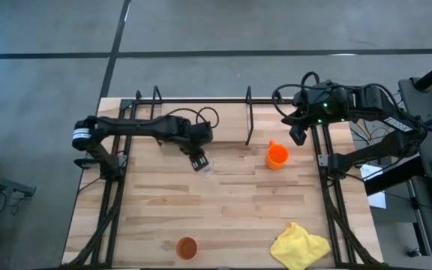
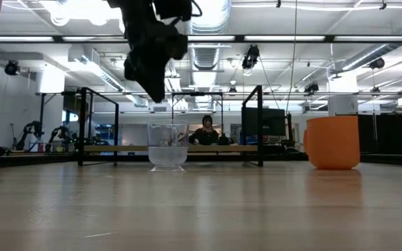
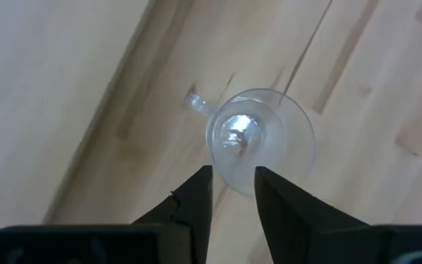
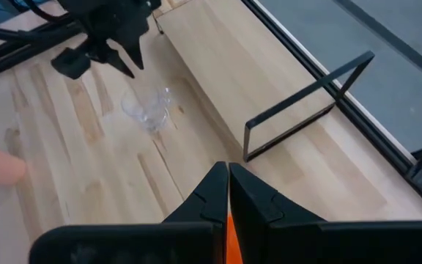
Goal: Stack small to large cups/mugs on shelf
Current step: Put the transparent mug on the shelf
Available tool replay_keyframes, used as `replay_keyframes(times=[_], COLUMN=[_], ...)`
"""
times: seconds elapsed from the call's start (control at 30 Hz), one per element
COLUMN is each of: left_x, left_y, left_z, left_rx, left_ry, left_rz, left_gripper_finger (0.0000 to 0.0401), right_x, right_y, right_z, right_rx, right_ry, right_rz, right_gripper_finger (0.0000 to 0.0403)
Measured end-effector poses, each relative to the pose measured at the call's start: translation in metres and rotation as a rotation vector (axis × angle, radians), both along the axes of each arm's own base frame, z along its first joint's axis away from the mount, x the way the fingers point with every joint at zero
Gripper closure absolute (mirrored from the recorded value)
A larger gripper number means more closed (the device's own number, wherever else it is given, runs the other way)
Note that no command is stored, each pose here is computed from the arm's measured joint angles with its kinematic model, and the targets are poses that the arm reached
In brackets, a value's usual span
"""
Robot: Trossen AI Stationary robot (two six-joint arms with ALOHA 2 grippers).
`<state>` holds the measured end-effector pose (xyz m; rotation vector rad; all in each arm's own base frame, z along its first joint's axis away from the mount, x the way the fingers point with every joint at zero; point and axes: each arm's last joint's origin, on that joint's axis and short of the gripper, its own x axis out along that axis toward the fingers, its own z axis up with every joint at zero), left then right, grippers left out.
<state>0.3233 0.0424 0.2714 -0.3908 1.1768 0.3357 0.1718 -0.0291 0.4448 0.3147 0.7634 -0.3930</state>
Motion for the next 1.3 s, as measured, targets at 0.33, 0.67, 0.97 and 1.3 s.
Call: replay_keyframes(times=[0.33,0.67,0.97,1.3], left_x=[0.016,0.019,0.02,0.015], left_y=[0.002,0.003,0.003,0.002], left_z=[-0.031,-0.04,-0.04,-0.026], left_rx=[-0.022,-0.027,-0.024,-0.028], left_ry=[0.09,0.113,0.102,0.137], left_rz=[-0.003,-0.003,-0.004,-0.005], left_gripper_finger=[0.0313,0.0313,0.0367,0.0401], right_x=[-0.001,-0.001,0.0,0.0], right_y=[0.0,0.0,0.0,0.0], right_z=[-0.001,-0.001,-0.001,-0.001], right_rx=[0.001,0.001,0.001,0.001], right_ry=[0.009,0.009,0.009,0.009], right_rz=[0.0,0.0,0.0,0.0], right_gripper_finger=[0.0394,0.0394,0.0394,0.0394])
